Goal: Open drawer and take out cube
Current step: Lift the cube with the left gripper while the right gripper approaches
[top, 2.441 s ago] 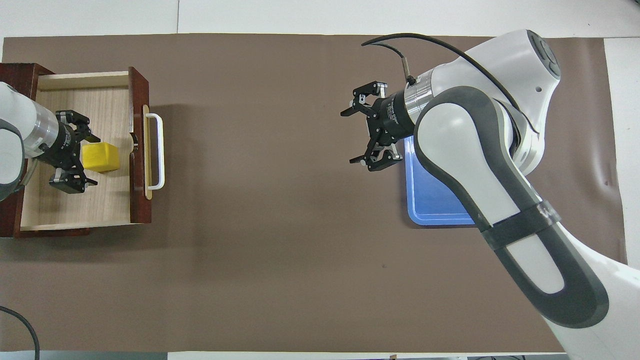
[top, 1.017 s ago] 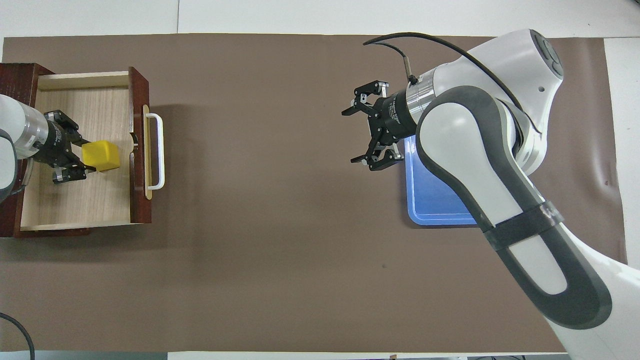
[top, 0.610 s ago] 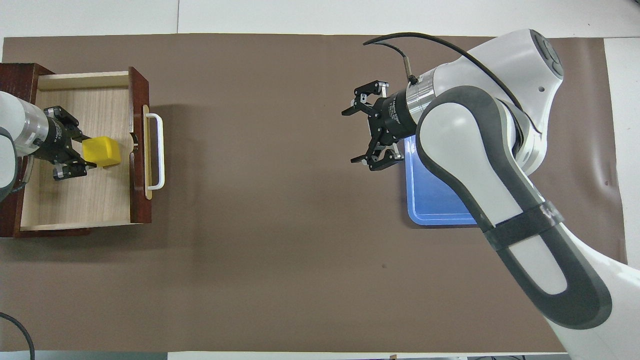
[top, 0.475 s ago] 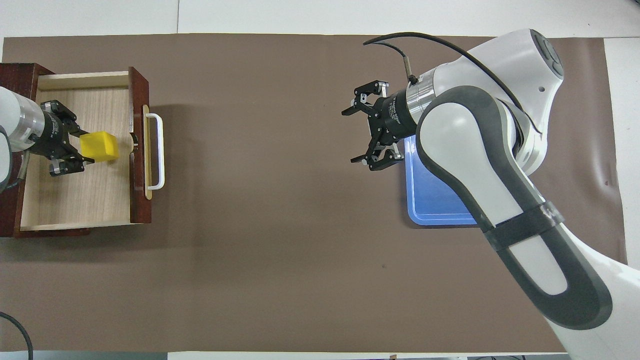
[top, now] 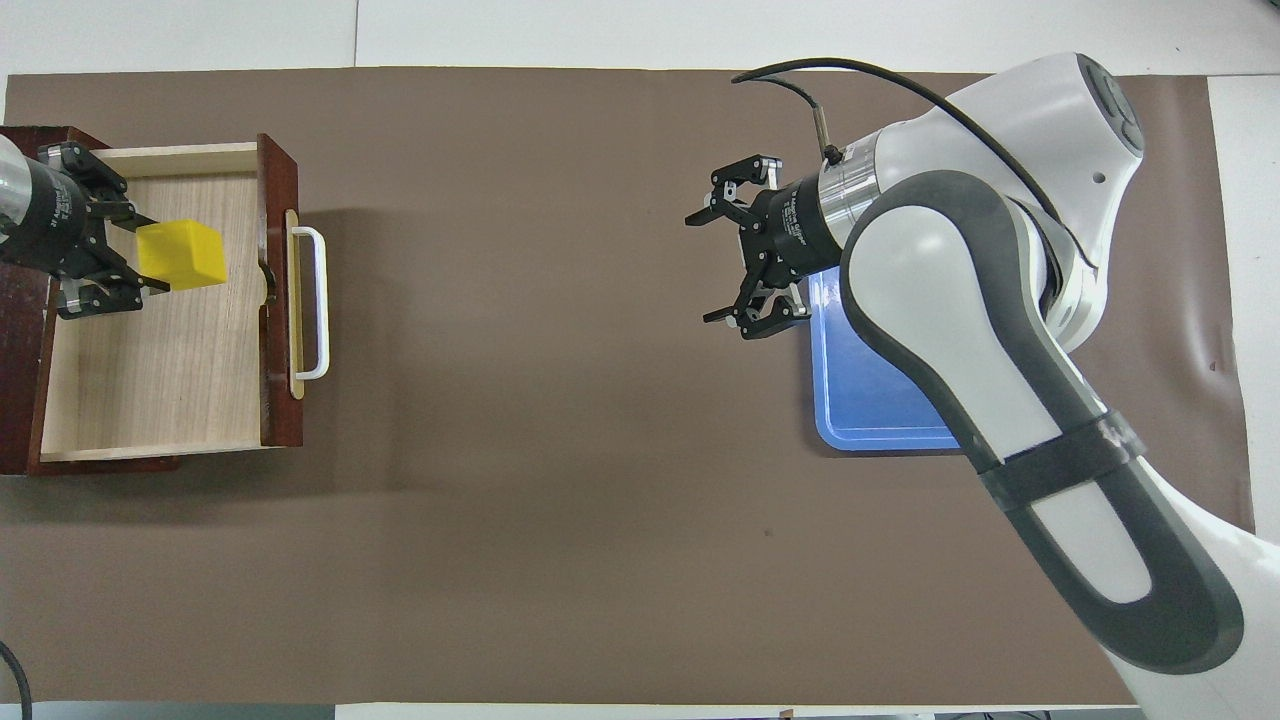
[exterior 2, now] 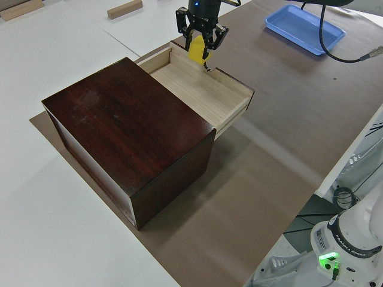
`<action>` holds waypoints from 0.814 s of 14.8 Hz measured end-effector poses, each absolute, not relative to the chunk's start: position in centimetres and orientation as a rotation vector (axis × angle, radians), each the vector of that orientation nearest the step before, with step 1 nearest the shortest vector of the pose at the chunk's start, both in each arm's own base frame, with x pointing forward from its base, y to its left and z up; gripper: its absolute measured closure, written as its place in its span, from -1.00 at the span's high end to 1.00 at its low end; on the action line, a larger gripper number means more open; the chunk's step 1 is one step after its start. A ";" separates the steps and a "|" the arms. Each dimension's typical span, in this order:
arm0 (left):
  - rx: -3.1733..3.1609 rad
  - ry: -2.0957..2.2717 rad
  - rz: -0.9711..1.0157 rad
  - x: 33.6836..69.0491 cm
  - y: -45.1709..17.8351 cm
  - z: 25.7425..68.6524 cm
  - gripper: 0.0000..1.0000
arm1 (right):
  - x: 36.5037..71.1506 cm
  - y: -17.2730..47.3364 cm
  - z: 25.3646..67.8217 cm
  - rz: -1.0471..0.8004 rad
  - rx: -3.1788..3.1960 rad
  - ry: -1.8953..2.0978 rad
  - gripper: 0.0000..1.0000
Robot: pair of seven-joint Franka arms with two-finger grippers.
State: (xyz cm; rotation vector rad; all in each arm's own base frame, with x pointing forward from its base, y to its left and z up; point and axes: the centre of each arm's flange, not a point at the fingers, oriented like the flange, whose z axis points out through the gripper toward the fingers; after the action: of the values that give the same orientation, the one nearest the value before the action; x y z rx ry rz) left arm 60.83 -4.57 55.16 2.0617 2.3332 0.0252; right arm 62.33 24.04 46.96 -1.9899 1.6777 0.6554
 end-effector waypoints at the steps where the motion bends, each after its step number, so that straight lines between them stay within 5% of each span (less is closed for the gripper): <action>1: 2.040 2.348 0.018 60.9 -6.5 55.2 0.09 | 62.3 24.2 47.0 0.657 -1.992 1.675 1.00; 12: 1.930 2.428 0.002 57.4 -27.8 51.9 0.09 | 60.0 31.3 46.1 0.678 -1.991 1.707 1.00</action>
State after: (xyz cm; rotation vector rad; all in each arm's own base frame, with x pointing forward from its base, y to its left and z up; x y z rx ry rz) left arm 57.36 -27.81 51.85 1.9305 2.4284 0.0023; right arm 60.01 31.32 46.05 -1.9906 1.7065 0.6781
